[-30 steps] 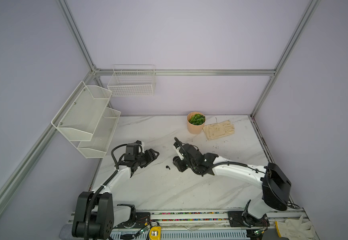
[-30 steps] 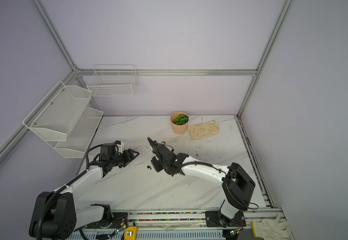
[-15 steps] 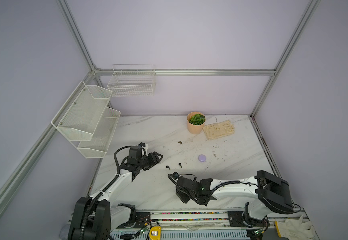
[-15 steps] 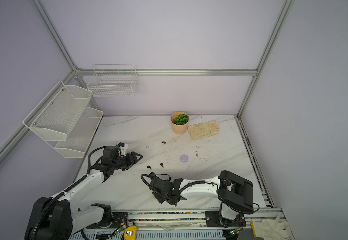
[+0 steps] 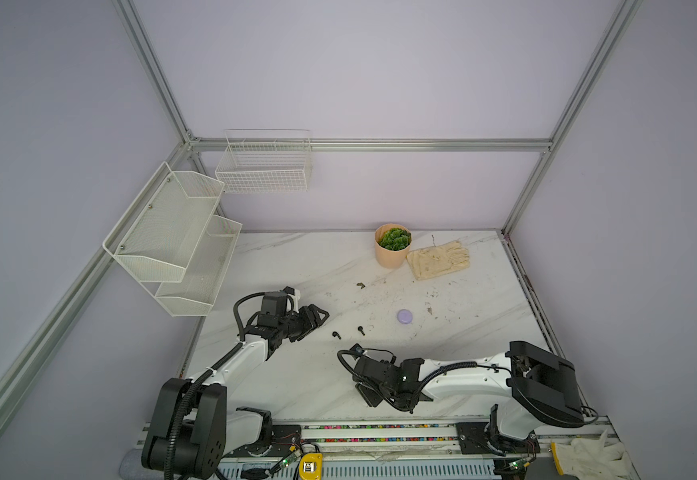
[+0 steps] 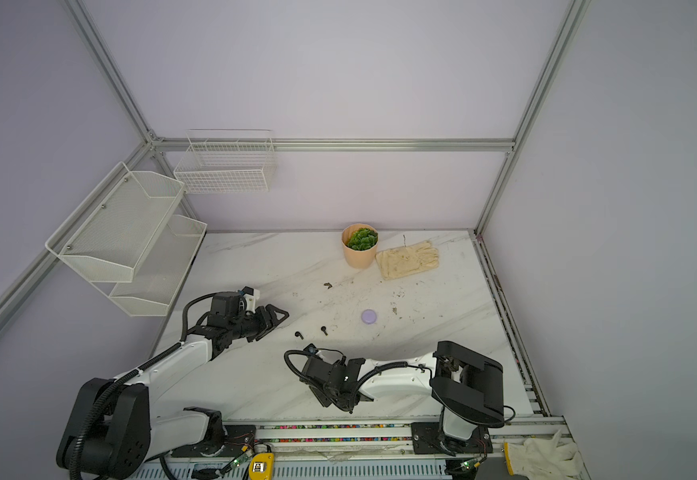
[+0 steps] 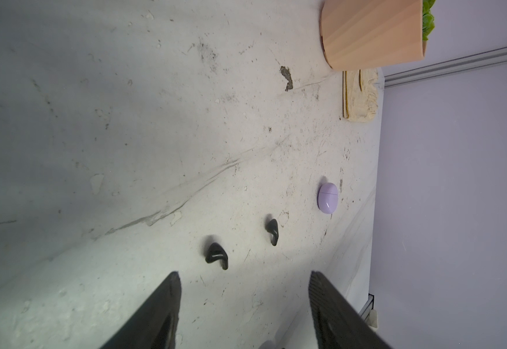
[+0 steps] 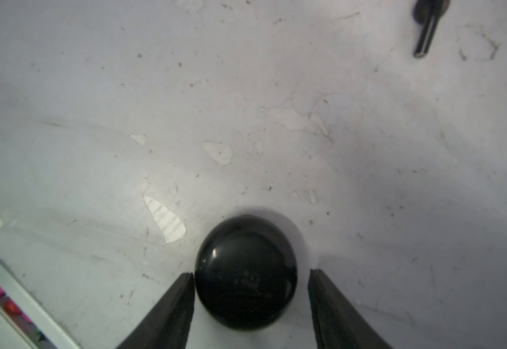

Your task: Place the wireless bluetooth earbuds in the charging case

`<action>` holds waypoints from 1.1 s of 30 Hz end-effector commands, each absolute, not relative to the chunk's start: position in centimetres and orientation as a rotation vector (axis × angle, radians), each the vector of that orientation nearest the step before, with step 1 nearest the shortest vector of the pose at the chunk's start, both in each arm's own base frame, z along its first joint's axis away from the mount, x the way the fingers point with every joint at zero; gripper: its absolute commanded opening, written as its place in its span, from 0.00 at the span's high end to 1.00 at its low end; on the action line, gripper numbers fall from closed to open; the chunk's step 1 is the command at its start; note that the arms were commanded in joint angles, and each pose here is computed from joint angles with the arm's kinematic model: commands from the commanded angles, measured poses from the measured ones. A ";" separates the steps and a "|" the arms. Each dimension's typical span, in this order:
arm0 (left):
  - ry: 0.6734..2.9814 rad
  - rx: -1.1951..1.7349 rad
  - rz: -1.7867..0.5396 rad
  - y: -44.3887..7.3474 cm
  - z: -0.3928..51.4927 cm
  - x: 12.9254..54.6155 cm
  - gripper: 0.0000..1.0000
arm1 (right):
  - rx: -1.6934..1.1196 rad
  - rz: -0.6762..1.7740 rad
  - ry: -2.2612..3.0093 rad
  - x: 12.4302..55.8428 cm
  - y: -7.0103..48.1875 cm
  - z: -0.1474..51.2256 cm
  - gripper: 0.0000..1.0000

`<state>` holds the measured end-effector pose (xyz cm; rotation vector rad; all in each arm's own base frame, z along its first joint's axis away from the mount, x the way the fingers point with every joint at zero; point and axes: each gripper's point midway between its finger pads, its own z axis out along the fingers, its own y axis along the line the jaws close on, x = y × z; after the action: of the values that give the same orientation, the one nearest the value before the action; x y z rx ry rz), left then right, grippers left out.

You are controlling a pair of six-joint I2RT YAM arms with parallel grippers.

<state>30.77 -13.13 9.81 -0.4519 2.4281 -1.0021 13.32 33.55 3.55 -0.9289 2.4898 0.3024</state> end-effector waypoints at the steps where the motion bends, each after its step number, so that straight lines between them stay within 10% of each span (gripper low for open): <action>1: 2.373 -0.386 -1.066 -14.1 11.6 31.3 0.33 | -0.767 0.353 2.552 12.6 32.7 4.9 0.29; 13: 2.464 -0.315 -1.134 -16.4 11.9 26.8 0.32 | -0.175 0.765 2.661 15.2 29.1 11.4 0.27; 22: 2.537 -0.238 -1.197 -17.4 11.8 24.4 0.31 | -0.313 0.902 2.745 13.4 32.0 9.3 0.36; 33: 2.554 -0.237 -1.238 -17.7 10.7 23.4 0.29 | -0.762 0.180 2.713 11.8 31.8 2.8 0.33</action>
<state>24.43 -17.35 11.07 -0.2740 2.5515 -1.1964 10.26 34.14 2.98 -0.7474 2.7557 0.3935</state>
